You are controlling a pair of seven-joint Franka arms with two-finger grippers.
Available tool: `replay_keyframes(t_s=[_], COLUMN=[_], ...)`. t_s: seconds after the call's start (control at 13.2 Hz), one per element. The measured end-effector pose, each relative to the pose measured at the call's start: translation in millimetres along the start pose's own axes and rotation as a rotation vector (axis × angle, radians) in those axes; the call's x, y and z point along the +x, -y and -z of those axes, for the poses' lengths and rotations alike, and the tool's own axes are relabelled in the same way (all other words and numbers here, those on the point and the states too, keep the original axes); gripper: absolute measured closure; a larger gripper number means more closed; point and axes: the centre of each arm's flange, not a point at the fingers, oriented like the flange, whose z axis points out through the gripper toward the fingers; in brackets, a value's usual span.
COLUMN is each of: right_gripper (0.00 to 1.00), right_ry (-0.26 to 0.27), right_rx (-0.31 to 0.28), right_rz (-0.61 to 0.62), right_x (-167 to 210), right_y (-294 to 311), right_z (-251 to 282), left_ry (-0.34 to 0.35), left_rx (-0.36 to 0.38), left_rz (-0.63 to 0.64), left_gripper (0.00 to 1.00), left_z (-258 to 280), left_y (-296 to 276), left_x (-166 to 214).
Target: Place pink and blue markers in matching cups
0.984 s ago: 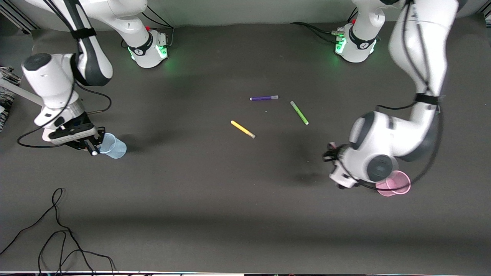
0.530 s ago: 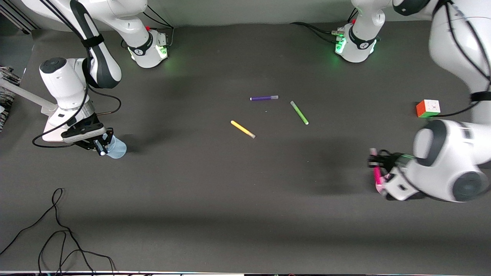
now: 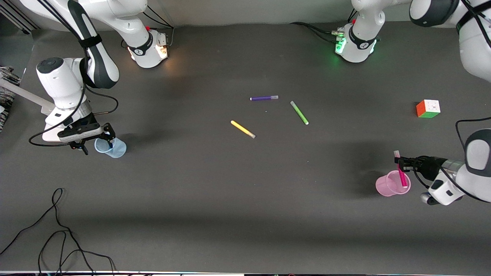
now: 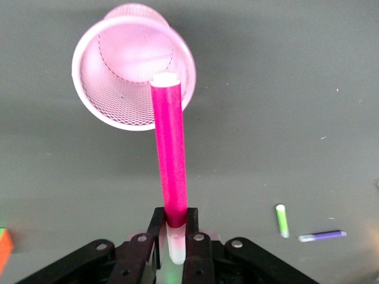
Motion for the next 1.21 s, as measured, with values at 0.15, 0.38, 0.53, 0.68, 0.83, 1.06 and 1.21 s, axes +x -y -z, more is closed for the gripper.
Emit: replay_keyframes(t_s=[0.15, 0.38, 0.53, 0.68, 0.83, 1.06, 1.21], right_gripper=[0.0, 0.0, 0.0, 0.0, 0.0, 0.0, 0.0], right_ry=[0.125, 0.243, 0.31, 0.361, 0.387, 0.368, 0.367], right_rx=[0.053, 0.169, 0.248, 0.264, 0.271, 0.258, 0.257], right_rz=[-0.024, -0.137, -0.242, -0.307, -0.312, -0.293, -0.292], right_x=[8, 49, 78, 105, 125, 139, 141], right_y=[-8, -26, -37, -39, -28, -26, -27], right_z=[9, 47, 80, 110, 133, 150, 156], left_ry=[0.06, 0.088, 0.1, 0.106, 0.104, 0.101, 0.099], left_rx=[-0.032, -0.053, -0.08, -0.095, -0.099, -0.1, -0.101], left_rz=[0.018, 0.027, 0.042, 0.054, 0.053, 0.046, 0.046], left_gripper=[0.83, 0.83, 0.83, 0.83, 0.83, 0.79, 0.59], left_z=[-19, -29, -35, -39, -39, -38, -37], left_y=[12, 16, 26, 36, 37, 33, 32], left_x=[7, 14, 18, 21, 23, 23, 23])
